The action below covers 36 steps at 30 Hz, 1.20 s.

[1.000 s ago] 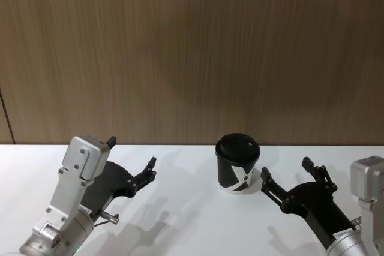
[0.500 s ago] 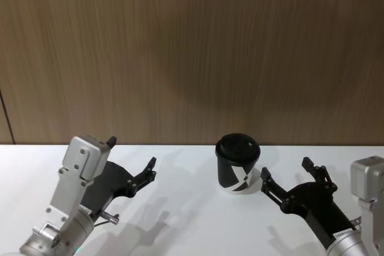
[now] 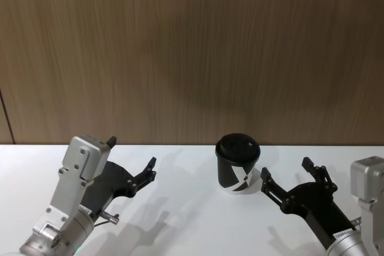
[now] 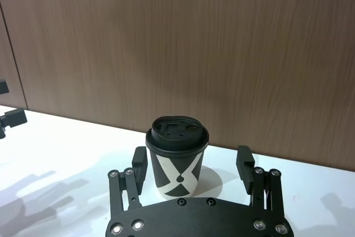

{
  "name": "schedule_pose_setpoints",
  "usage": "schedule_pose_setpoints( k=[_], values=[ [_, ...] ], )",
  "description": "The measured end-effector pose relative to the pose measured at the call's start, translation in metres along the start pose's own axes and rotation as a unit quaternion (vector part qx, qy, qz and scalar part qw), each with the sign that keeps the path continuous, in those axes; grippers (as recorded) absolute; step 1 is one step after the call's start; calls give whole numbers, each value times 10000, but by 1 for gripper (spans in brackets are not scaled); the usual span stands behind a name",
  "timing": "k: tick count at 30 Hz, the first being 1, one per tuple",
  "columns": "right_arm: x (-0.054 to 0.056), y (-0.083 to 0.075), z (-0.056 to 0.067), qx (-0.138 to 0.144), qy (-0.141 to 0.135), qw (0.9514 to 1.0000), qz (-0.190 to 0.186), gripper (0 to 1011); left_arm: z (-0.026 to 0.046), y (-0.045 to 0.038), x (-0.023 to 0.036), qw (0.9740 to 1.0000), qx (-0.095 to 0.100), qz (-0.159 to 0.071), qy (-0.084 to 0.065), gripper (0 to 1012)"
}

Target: Pick up the straw with one hand, pass it to the other hand, and insert it into the cup.

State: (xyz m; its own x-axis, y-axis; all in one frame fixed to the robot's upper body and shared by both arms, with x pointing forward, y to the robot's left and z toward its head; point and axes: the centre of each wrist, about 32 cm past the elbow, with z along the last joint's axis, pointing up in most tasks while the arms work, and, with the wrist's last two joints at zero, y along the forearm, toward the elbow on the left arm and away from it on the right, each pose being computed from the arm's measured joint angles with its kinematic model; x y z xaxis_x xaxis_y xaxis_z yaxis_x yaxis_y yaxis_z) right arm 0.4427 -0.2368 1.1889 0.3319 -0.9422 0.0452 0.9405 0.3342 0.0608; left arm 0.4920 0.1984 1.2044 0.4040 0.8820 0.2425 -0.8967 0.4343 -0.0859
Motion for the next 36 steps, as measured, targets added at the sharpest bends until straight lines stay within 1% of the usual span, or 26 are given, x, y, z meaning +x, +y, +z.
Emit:
schedule_pose_setpoints(
  k=[9,13,19,25,26,36],
  values=[
    [-40,-71,27,-72,-149,9997,-164,1001,0,0,0,10000,0,0,0,1003],
    [-50,-136,40,-186,-236,9992,-267,1001,0,0,0,10000,0,0,0,1003],
    [-52,-208,28,-367,-263,9983,-356,1001,0,0,0,10000,0,0,-1,1003],
    [-48,-270,-7,-579,-192,9972,-428,1001,0,0,0,10000,0,0,0,1003],
    [-48,-270,-7,-579,-192,9972,-428,1001,0,0,0,10000,0,0,0,1003],
    [-17,-335,-70,-893,83,9945,-533,1001,0,0,0,10000,-1,0,0,1003]
  ],
)
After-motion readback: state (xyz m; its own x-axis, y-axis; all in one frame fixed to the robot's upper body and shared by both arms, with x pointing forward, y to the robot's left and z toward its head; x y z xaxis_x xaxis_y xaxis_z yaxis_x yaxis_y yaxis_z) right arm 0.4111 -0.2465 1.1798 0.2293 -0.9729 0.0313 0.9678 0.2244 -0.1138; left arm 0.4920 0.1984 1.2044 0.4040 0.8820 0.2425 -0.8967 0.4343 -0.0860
